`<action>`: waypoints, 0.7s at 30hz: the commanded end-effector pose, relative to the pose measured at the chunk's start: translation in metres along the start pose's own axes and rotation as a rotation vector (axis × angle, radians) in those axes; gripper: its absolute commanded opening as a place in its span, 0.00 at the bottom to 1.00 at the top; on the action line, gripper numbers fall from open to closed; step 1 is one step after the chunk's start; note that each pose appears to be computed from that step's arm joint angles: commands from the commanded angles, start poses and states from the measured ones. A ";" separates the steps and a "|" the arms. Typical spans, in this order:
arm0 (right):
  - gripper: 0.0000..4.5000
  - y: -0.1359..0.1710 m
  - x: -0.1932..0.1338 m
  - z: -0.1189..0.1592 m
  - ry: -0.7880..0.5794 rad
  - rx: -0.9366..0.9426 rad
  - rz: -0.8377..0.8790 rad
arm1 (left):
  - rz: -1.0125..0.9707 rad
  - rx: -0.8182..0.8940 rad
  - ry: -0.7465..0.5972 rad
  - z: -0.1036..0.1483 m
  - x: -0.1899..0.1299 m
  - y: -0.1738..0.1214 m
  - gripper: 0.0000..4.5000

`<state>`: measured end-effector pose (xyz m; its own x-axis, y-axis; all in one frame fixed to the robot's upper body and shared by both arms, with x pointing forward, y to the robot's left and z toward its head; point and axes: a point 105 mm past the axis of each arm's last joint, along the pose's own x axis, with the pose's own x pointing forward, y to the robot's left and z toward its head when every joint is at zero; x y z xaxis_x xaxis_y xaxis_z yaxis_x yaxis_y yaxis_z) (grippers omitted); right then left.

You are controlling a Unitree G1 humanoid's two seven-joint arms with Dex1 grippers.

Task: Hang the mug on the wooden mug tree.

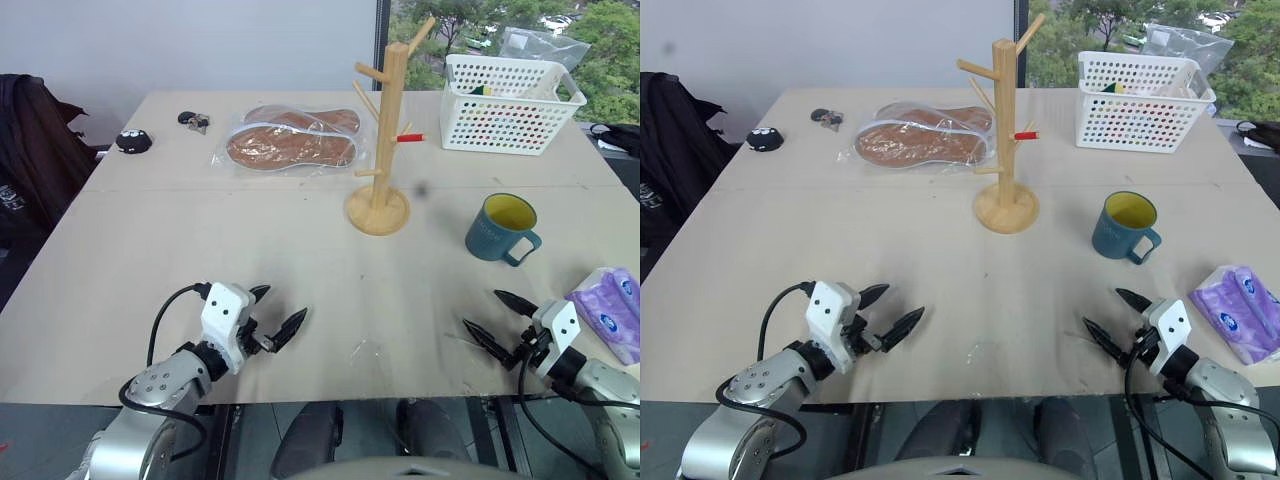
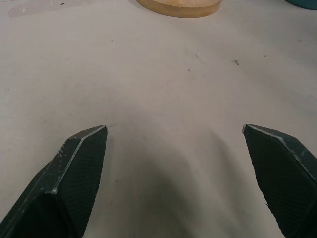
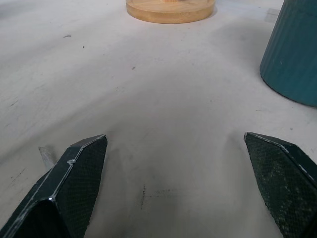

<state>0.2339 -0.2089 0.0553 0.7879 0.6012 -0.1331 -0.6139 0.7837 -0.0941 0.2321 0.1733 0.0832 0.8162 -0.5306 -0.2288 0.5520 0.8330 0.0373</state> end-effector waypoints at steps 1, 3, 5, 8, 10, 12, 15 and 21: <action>0.99 -0.003 0.000 0.013 -0.037 -0.027 -0.017 | -0.023 0.016 -0.066 0.013 0.003 -0.008 1.00; 0.99 -0.003 0.001 0.014 -0.039 -0.027 -0.028 | -0.034 0.006 -0.078 0.013 0.004 -0.010 1.00; 0.99 -0.003 0.001 0.015 -0.038 -0.025 -0.035 | -0.040 0.004 -0.083 0.013 0.005 -0.011 1.00; 0.99 -0.003 0.002 0.015 -0.037 -0.022 -0.049 | -0.051 0.000 -0.085 0.013 0.005 -0.011 1.00; 0.99 -0.002 0.002 0.015 -0.035 -0.020 -0.057 | -0.059 -0.003 -0.086 0.013 0.005 -0.012 1.00; 0.99 -0.001 0.002 0.015 -0.033 -0.018 -0.061 | -0.066 -0.006 -0.088 0.013 0.005 -0.013 1.00; 0.99 0.000 0.002 0.014 -0.031 -0.015 -0.067 | -0.071 -0.005 -0.089 0.013 0.005 -0.013 1.00; 0.99 -0.001 0.001 0.010 -0.030 -0.003 -0.105 | -0.093 -0.003 -0.090 0.015 0.006 -0.014 1.00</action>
<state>0.2349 -0.2081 0.0553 0.8377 0.5312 -0.1266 -0.5424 0.8363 -0.0801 0.2302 0.1571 0.0866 0.7765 -0.6050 -0.1759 0.6147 0.7887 0.0008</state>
